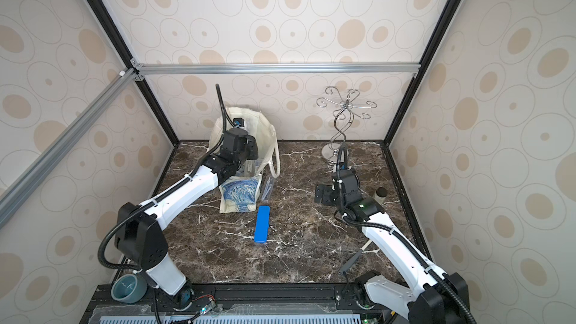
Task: Put the compass set into the canvas bag
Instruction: Place the compass set in the canvas bag.
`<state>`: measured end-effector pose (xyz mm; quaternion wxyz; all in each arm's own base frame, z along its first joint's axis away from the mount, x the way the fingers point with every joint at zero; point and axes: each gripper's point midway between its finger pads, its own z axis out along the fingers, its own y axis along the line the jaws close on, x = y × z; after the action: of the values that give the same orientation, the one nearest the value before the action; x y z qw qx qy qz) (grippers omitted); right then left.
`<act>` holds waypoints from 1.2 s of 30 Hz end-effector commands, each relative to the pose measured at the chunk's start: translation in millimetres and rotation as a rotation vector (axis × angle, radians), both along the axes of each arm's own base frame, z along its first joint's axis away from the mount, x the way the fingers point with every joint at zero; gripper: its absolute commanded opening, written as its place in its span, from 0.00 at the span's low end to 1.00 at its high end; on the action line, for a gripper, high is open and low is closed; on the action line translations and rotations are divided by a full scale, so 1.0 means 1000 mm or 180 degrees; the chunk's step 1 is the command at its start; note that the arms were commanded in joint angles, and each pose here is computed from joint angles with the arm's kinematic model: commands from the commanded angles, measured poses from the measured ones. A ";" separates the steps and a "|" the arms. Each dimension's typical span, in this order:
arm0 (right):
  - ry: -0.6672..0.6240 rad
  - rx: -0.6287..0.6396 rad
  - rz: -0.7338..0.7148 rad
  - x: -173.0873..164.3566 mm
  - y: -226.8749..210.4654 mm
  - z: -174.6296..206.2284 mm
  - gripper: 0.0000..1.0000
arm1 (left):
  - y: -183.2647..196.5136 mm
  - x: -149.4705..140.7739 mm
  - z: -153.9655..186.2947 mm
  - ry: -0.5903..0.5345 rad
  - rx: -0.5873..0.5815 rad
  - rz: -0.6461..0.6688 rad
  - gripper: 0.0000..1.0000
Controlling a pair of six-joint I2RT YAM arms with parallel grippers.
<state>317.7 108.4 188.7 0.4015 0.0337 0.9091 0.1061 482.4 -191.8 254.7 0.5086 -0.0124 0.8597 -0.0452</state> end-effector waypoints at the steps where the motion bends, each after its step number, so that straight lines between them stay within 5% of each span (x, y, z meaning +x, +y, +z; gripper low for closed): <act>1: 0.0027 0.0005 -0.0017 0.001 -0.001 -0.006 1.00 | 0.016 0.006 -0.012 0.0232 0.0161 0.0091 0.21; 10: 0.0148 0.0019 0.0053 0.002 0.005 -0.016 1.00 | 0.031 0.009 -0.053 0.0513 0.0253 0.0199 0.24; 17: 0.0391 -0.0025 0.0128 0.001 0.011 -0.034 1.00 | 0.033 0.006 -0.038 0.0376 0.0160 0.0178 0.41; 24: 0.0541 -0.0141 0.0327 -0.006 0.027 -0.051 0.99 | 0.022 0.001 0.002 0.0065 -0.0085 -0.0037 0.68; 29: 0.0639 -0.0222 0.0597 -0.010 0.052 -0.061 1.00 | 0.006 -0.018 0.054 -0.0379 -0.0464 -0.0449 1.00; 36: 0.0753 -0.0375 0.1007 -0.011 0.105 -0.075 0.98 | -0.009 -0.070 0.115 -0.0926 -0.1090 -0.1035 1.00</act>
<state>305.5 195.4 109.3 0.2699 -0.0976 0.9519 0.1068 428.5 -186.7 337.2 0.5781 0.0238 0.7909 -0.1990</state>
